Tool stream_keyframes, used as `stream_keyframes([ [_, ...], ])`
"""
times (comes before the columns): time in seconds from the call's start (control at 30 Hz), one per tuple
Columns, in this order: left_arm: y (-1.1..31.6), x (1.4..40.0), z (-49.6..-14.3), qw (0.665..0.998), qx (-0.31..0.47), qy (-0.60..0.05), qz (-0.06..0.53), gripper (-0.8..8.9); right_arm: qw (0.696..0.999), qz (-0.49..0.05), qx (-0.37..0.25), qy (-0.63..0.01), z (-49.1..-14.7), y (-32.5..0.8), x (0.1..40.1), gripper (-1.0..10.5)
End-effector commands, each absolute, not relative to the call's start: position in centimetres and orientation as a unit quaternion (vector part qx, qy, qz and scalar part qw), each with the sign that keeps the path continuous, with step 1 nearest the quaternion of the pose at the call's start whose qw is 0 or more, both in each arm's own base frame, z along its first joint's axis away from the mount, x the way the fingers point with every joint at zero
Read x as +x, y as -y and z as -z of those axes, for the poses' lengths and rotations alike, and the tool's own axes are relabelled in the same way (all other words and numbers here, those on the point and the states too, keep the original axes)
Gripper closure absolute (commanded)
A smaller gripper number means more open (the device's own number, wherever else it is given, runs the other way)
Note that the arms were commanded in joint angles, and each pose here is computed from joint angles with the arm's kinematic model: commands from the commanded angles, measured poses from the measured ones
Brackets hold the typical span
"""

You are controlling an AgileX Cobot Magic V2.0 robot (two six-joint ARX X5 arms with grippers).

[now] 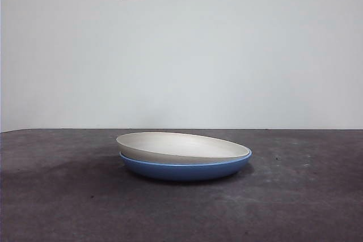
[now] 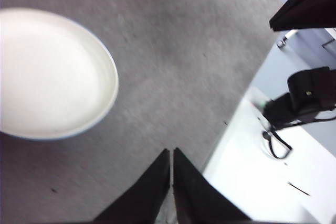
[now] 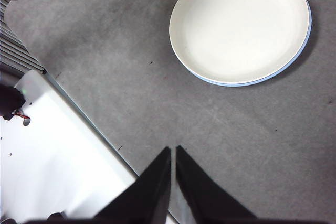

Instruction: Pick up the white plate, put it on the blue plate, put it on desk

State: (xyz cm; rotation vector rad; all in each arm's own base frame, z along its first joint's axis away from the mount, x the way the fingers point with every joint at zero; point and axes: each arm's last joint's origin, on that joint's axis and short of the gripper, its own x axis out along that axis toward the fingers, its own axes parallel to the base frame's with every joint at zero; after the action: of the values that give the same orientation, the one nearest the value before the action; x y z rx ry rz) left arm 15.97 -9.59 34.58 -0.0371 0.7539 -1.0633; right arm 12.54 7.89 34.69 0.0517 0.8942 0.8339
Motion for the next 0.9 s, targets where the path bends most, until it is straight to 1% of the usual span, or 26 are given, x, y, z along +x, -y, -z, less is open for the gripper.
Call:
stream_keyframes([
  [0.03, 8.5, 15.9, -36.1, 0.831, 0.013, -0.272, 0.485, 8.03, 0.821, -0.399, 0.019, -0.407, -35.3, -8.1, 12.6, 9.4],
  [0.13, 6.7, 15.7, -38.2, 0.888, 0.027, -0.17, 0.427, 8.04, 0.821, -0.399, 0.019, -0.407, -35.3, -8.1, 12.6, 9.4],
  [0.2, 5.2, 15.1, -39.4, 0.924, 0.038, -0.103, 0.367, 8.03, 0.821, -0.399, 0.019, -0.407, -35.3, -8.1, 12.6, 9.4],
  [0.27, 4.0, 14.2, -40.0, 0.949, 0.047, -0.045, 0.31, 8.03, 0.821, -0.399, 0.019, -0.407, -35.3, -8.1, 12.6, 9.4],
  [0.37, 2.3, 12.8, -39.5, 0.974, 0.058, 0.032, 0.219, 8.03, 0.821, -0.399, 0.019, -0.407, -35.3, -8.1, 12.6, 9.4],
  [0.47, 1.1, 11.4, -37.3, 0.987, 0.063, 0.082, 0.12, 8.03, 0.821, -0.399, 0.019, -0.407, -35.3, -8.1, 12.6, 9.4],
  [0.53, 0.6, 10.8, -35.4, 0.99, 0.063, 0.097, 0.078, 8.03, 0.821, -0.399, 0.019, -0.407, -35.3, -8.1, 12.6, 9.4],
  [0.63, 0.2, 10.3, -32.3, 0.992, 0.063, 0.098, 0.045, 8.04, 0.821, -0.399, 0.019, -0.407, -35.3, -8.1, 12.6, 9.4],
  [0.7, 0.0, 10.1, -30.0, 0.994, 0.062, 0.086, 0.026, 8.03, 0.821, -0.399, 0.019, -0.407, -35.3, -8.1, 12.6, 9.4],
  [0.9, -0.2, 9.9, -23.9, 0.998, 0.042, 0.048, 0.015, 8.04, 0.821, -0.399, 0.019, -0.407, -35.3, -8.1, 12.6, 9.4],
])
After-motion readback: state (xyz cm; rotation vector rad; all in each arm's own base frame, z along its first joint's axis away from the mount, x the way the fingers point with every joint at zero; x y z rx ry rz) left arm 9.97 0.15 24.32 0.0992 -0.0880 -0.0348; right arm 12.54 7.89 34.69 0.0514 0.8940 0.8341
